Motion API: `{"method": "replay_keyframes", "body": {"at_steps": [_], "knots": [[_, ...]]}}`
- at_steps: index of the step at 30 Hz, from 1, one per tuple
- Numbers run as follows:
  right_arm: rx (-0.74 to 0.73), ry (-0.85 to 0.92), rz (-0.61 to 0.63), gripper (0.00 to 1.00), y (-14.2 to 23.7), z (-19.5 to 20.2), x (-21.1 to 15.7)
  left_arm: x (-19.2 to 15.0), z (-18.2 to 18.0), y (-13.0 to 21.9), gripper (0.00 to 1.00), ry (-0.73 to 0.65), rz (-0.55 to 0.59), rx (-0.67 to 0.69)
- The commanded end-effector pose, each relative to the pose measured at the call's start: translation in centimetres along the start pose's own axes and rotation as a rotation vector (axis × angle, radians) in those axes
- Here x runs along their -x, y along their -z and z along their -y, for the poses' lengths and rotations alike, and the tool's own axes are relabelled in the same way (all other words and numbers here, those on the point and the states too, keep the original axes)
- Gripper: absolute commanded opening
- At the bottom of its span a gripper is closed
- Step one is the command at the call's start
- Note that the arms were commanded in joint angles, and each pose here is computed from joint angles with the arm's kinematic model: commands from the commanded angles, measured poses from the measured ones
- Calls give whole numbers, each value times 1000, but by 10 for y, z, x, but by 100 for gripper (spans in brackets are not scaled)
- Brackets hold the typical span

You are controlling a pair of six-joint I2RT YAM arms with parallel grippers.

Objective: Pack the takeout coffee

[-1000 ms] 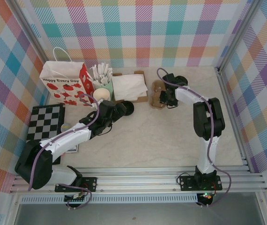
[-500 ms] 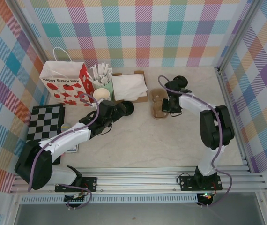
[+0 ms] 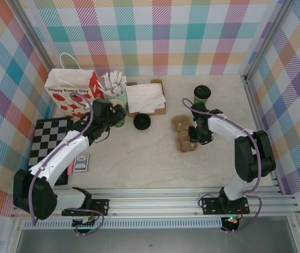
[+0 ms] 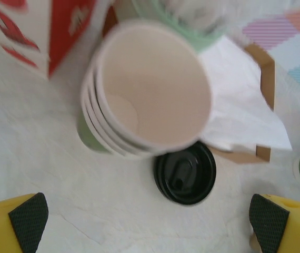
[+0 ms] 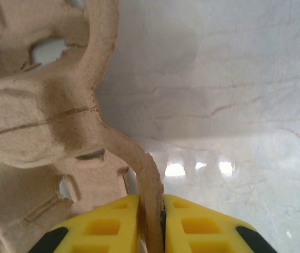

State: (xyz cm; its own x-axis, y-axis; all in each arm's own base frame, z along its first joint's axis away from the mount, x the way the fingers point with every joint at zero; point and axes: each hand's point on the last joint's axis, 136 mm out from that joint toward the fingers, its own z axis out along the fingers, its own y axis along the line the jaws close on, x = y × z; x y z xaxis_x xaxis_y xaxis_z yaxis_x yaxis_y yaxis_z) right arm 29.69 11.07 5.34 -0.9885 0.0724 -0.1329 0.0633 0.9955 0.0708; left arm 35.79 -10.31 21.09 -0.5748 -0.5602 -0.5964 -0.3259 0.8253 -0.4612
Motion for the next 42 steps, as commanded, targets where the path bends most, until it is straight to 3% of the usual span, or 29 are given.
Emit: {"method": "replay_keyframes", "body": {"at_steps": [1,4,8,15,19,23,26,36,42], "knots": [[-14,12,11,26,21,-2,3,41,-5,39,100,-89,89,51],[27,-13,92,37,42,-10,18,74,-9,64,100,-58,168,91],[77,-64,222,61,73,-17,38,112,-17,86,100,56,248,161],[155,-214,466,100,121,-15,63,146,-26,85,100,216,300,306],[244,-254,541,100,134,-22,70,150,-29,75,100,381,320,339],[302,-259,509,100,131,-36,75,143,-30,60,100,534,302,365],[335,-271,492,100,127,-43,77,144,-28,46,98,572,288,381],[324,-262,451,100,119,-44,71,157,-50,17,82,674,318,493],[326,-265,445,100,118,-43,68,161,-59,-8,58,687,306,537]]}}
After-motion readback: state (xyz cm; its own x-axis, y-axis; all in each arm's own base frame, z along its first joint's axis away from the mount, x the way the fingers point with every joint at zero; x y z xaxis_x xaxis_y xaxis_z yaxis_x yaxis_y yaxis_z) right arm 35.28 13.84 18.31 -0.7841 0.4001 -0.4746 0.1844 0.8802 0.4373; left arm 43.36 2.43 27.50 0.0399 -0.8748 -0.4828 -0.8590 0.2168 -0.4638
